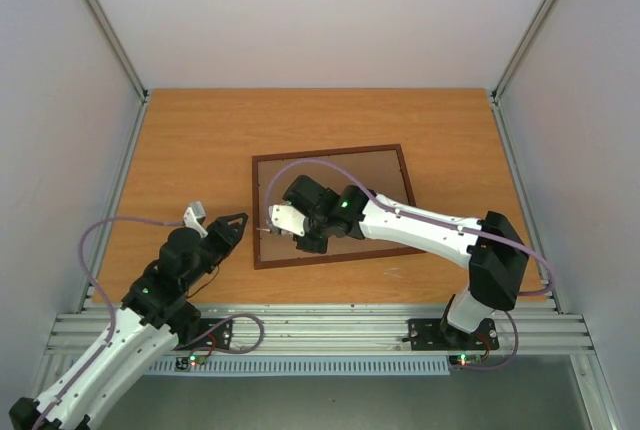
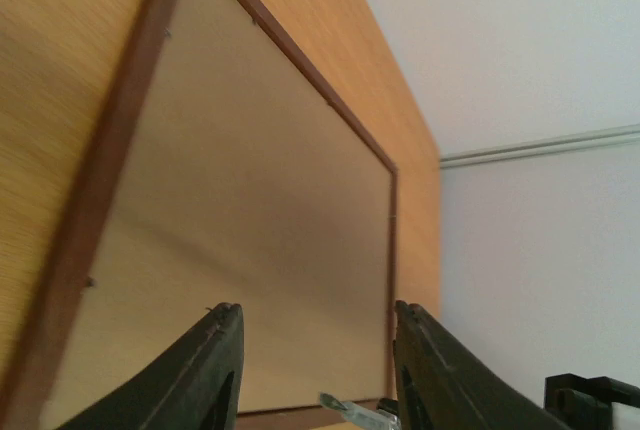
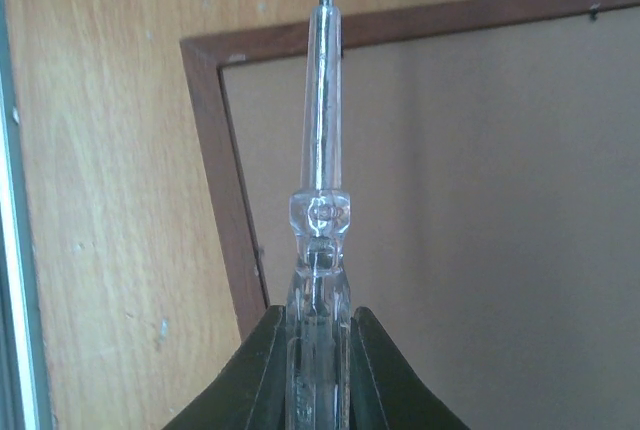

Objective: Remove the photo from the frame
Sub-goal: Adjust the screwdriver, then release the photo frame item from the photo frame.

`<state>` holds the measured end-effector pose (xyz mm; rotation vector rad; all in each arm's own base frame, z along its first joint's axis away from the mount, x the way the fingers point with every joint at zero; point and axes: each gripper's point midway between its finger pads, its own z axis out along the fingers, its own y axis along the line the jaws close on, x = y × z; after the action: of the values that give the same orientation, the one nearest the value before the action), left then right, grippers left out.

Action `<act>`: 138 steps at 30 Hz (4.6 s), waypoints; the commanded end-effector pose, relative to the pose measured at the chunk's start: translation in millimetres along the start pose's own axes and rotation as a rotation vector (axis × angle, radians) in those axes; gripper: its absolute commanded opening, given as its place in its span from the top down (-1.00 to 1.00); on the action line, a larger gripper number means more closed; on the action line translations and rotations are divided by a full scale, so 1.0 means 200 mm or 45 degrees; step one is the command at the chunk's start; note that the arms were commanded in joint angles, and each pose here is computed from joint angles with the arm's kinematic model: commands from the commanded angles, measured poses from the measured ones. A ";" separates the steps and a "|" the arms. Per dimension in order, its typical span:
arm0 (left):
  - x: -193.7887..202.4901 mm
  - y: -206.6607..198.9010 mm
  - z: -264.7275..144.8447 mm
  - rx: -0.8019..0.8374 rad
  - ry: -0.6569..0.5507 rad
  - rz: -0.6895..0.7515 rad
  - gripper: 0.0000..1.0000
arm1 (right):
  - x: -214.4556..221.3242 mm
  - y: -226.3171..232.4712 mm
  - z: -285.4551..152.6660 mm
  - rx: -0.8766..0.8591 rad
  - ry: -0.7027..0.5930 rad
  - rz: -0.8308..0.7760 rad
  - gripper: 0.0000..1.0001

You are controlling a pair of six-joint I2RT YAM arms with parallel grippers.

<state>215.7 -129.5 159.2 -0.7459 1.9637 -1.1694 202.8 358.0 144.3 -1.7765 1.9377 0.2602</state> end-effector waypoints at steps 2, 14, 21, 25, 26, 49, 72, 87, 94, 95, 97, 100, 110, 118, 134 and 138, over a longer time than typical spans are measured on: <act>-0.13 0.11 -0.07 -0.339 -0.095 0.289 0.07 | 0.11 -0.08 0.07 0.061 0.162 -0.114 0.98; -0.14 0.27 0.23 -0.593 0.266 0.443 -0.21 | 0.17 -0.14 0.16 0.177 0.151 -0.289 0.98; -0.13 0.31 0.41 -0.630 0.423 0.470 -0.27 | 0.18 -0.17 0.22 0.248 0.151 -0.378 0.98; -0.10 0.36 0.50 -0.657 0.499 0.466 -0.26 | 0.22 -0.17 0.28 0.244 0.196 -0.406 0.98; -0.10 0.37 0.51 -0.664 0.513 0.466 -0.26 | 0.22 -0.17 0.28 0.237 0.198 -0.407 0.98; 0.19 0.42 0.61 -0.622 0.835 0.649 0.79 | 0.36 -0.11 0.35 0.146 0.338 -0.398 0.98; 0.20 0.38 0.51 -0.530 0.739 0.488 0.39 | 0.48 0.01 0.40 0.049 0.466 -0.354 0.98; 0.29 0.46 0.46 -0.507 0.817 0.395 0.48 | 0.42 0.07 0.43 -0.059 0.420 -0.324 0.98; 0.31 0.47 0.44 -0.503 0.823 0.379 0.60 | 0.42 0.07 0.45 -0.092 0.467 -0.301 0.98; 0.31 0.47 0.44 -0.500 0.820 0.381 0.61 | 0.42 0.07 0.45 -0.087 0.477 -0.301 0.98; 0.30 0.47 0.44 -0.503 0.818 0.380 0.61 | 0.44 0.06 0.45 -0.080 0.495 -0.291 0.98; 0.30 0.47 0.43 -0.504 0.816 0.383 0.62 | 0.46 0.05 0.44 -0.076 0.509 -0.263 0.98; 0.31 0.49 0.43 -0.514 0.821 0.377 0.64 | 0.47 0.00 0.40 -0.054 0.504 -0.221 0.98; 0.31 0.50 0.44 -0.516 0.822 0.370 0.65 | 0.47 -0.03 0.37 -0.051 0.489 -0.195 0.98; 0.33 0.50 0.44 -0.502 0.837 0.356 0.70 | 0.45 -0.03 0.43 -0.082 0.491 -0.179 0.98; 0.33 0.50 0.43 -0.502 0.835 0.354 0.70 | 0.43 -0.02 0.44 -0.091 0.484 -0.177 0.98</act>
<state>240.3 -177.3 24.2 -0.2625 2.7965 -0.9010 222.4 320.0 31.5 -2.1240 2.0301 -0.0710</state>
